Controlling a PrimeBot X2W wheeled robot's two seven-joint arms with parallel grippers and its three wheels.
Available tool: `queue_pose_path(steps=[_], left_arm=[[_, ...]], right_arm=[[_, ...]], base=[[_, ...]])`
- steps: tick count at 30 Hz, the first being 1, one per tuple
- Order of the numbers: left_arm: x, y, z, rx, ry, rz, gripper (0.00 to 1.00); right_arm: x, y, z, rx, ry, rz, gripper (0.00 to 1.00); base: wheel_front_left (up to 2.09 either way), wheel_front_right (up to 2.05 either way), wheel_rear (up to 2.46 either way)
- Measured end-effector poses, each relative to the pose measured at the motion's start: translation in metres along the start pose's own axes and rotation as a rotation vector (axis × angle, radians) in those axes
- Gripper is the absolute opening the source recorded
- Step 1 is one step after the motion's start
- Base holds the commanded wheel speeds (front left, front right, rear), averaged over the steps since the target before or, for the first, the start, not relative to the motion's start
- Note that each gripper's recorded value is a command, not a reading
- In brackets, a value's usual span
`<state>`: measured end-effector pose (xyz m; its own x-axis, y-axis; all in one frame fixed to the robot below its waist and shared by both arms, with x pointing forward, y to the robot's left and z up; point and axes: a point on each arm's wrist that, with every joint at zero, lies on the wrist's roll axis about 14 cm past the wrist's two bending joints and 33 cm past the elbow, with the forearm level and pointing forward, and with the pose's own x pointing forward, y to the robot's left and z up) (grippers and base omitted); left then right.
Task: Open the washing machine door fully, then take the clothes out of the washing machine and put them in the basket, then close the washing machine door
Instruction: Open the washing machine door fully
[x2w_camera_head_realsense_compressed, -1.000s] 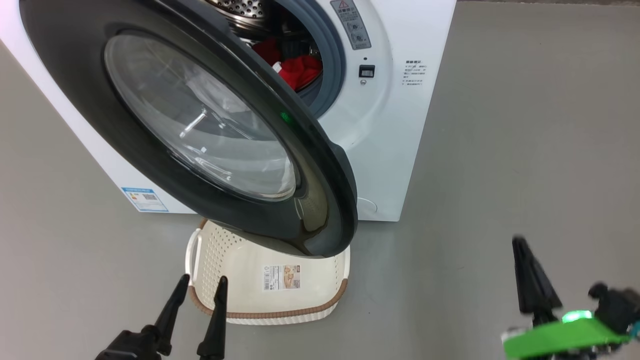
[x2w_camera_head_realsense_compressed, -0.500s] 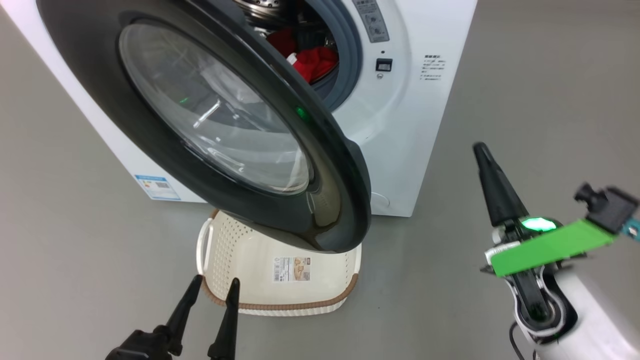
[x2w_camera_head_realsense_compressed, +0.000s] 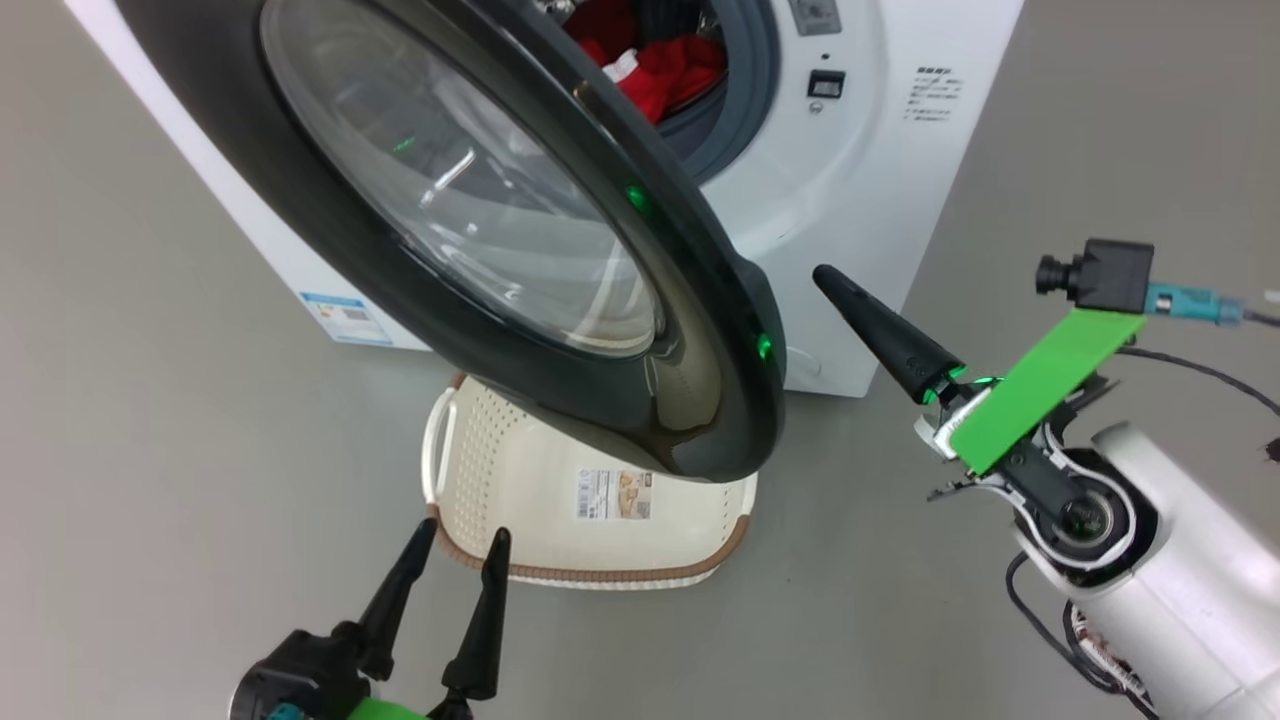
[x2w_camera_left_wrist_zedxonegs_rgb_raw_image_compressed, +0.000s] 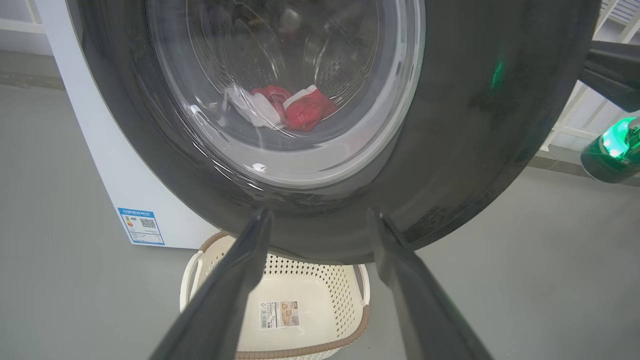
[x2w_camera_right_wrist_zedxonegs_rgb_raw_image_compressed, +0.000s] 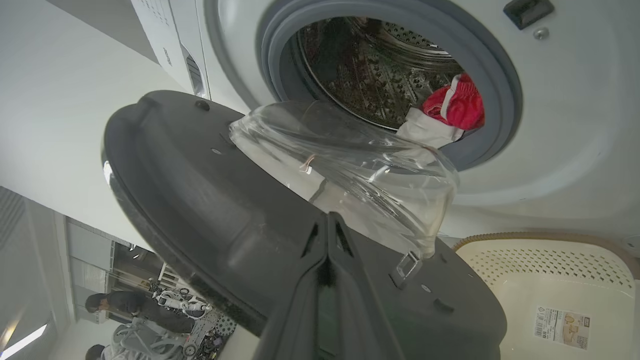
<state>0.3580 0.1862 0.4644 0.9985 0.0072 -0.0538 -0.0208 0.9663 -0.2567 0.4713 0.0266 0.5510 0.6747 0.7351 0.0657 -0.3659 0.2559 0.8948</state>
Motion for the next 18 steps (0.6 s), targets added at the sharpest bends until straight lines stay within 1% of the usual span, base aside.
queue_pose_path(steps=[2, 3, 8, 12, 18], left_arm=[[0.0, 0.001, -0.002, -0.005, 0.007, 0.005, 1.0], [0.0, 0.002, -0.002, -0.01, 0.008, 0.01, 1.0], [-0.003, 0.006, -0.001, -0.017, 0.006, 0.023, 1.0], [-0.007, 0.007, 0.004, -0.021, -0.012, 0.029, 1.0], [-0.017, 0.011, 0.012, -0.023, -0.037, 0.045, 1.0]], right_arm=[[0.004, -0.004, -0.008, 0.043, 0.055, -0.002, 0.0], [0.007, -0.008, -0.018, 0.076, 0.112, -0.009, 0.0], [0.012, -0.007, -0.031, 0.099, 0.183, -0.003, 0.0], [0.013, 0.004, -0.043, 0.108, 0.235, 0.018, 0.0], [0.006, 0.018, -0.077, 0.142, 0.331, 0.041, 0.0]], base=[[0.0, 0.0, 0.0], [0.0, 0.0, 0.0], [0.0, 0.0, 0.0], [0.0, 0.0, 0.0], [0.0, 0.0, 0.0]])
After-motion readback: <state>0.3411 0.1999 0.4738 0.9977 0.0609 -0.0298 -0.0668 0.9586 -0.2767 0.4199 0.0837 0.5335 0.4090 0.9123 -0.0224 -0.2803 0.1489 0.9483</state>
